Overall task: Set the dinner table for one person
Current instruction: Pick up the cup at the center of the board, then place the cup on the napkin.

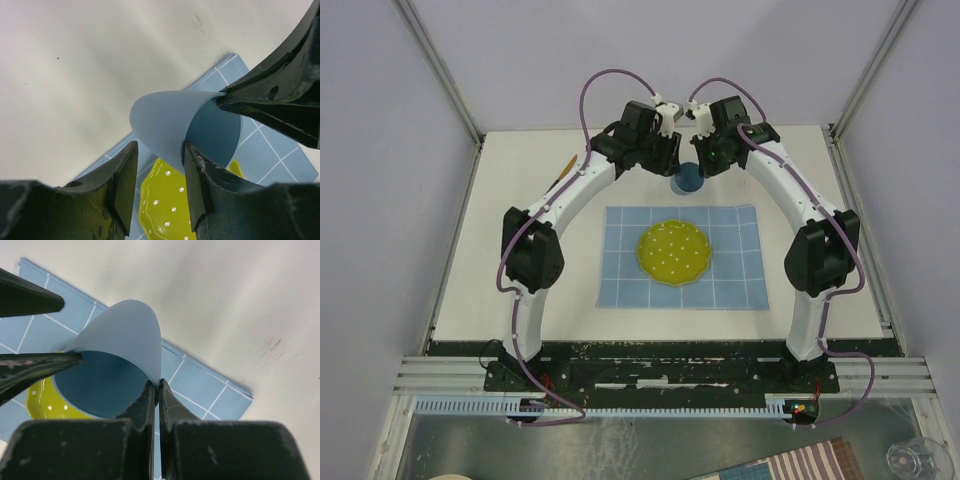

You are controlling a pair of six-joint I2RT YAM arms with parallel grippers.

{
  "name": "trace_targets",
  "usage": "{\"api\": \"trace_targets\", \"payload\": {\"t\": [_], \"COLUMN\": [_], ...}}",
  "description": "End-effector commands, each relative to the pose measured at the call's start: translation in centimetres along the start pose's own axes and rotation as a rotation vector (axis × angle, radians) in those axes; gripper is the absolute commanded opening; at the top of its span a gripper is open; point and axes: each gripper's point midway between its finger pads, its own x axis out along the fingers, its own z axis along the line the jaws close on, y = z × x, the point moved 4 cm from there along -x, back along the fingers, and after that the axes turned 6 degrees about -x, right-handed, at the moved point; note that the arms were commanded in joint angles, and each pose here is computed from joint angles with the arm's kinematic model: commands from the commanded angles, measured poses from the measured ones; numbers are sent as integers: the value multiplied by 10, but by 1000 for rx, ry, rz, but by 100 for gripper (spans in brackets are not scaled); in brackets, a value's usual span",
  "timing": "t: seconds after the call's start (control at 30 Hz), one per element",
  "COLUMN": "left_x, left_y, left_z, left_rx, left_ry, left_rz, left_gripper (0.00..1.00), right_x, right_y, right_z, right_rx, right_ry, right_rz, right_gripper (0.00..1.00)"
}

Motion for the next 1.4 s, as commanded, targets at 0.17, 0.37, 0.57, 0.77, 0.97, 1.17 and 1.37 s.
{"api": "trace_targets", "payload": {"t": [0.17,0.37,0.57,0.77,0.97,1.17,1.37], "left_x": [-36,-43,-51,-48,-46,-45,-44], "left_y": [-39,-48,-55,-44,-34,-24,-16], "left_z": [12,26,42,52,51,52,52], "left_rx": [82,132,186,188,188,176,152], "left_ry": [-66,-171,-266,-290,-274,-261,-261], "left_rz": [-127,-161,-180,-140,-100,-75,-57], "left_gripper": [55,55,56,55,54,53,52], "right_x": [-1,-9,-33,-47,-57,-63,-57], "right_y": [-12,0,19,42,48,62,79], "right_z": [-12,-14,-22,-40,-56,-55,-58], "right_rx": [-7,-30,-45,-2,-23,-53,-49], "right_ry": [33,53,71,40,43,-32,-68], "right_rz": [8,34,56,138,206,267,336], "right_gripper": [2,2,2,2,2,2,2]}}
